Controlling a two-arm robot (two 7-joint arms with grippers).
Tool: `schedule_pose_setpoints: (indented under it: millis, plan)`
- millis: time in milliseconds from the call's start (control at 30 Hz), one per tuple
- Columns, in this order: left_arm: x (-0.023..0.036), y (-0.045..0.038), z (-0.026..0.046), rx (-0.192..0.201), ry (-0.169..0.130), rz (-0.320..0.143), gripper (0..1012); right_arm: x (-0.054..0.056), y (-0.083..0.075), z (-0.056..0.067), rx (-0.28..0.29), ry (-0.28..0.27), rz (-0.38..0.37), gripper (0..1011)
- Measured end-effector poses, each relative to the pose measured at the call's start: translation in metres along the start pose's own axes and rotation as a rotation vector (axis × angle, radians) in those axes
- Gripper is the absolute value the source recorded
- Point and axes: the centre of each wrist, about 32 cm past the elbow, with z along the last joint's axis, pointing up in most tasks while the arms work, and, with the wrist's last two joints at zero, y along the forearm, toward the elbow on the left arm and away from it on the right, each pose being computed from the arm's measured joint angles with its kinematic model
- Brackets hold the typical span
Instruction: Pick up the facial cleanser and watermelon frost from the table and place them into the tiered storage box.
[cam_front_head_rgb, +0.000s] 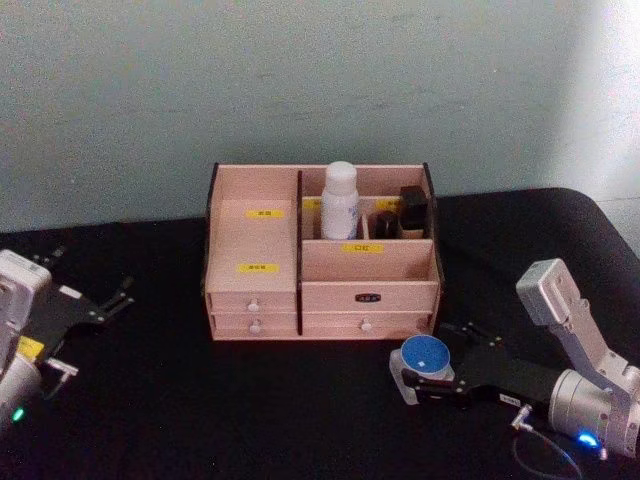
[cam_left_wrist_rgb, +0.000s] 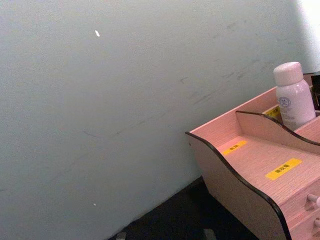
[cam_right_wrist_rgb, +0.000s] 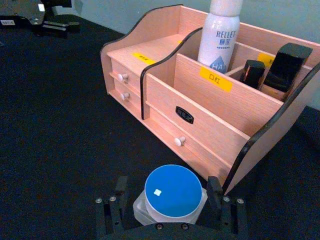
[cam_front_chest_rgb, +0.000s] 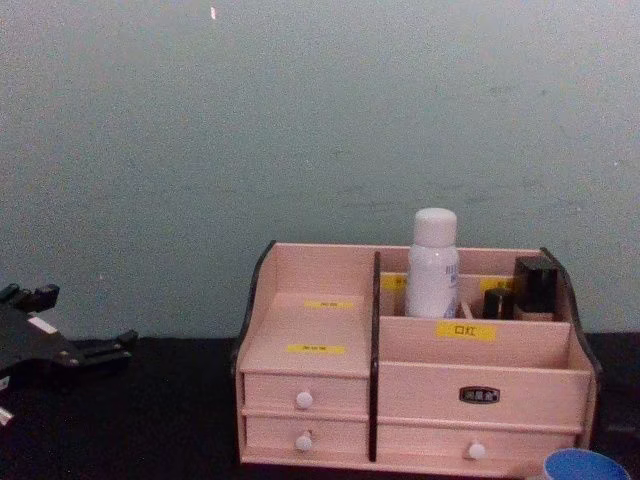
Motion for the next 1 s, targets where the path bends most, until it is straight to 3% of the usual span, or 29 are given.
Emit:
schedule_pose_setpoints:
  millis: [1000]
  plan:
    - [0.0000, 0.0000, 0.0000, 0.000, 0.000, 0.000, 1001, 0.0024, 0.0059, -0.0041, -0.034, 0.030, -0.011, 1000]
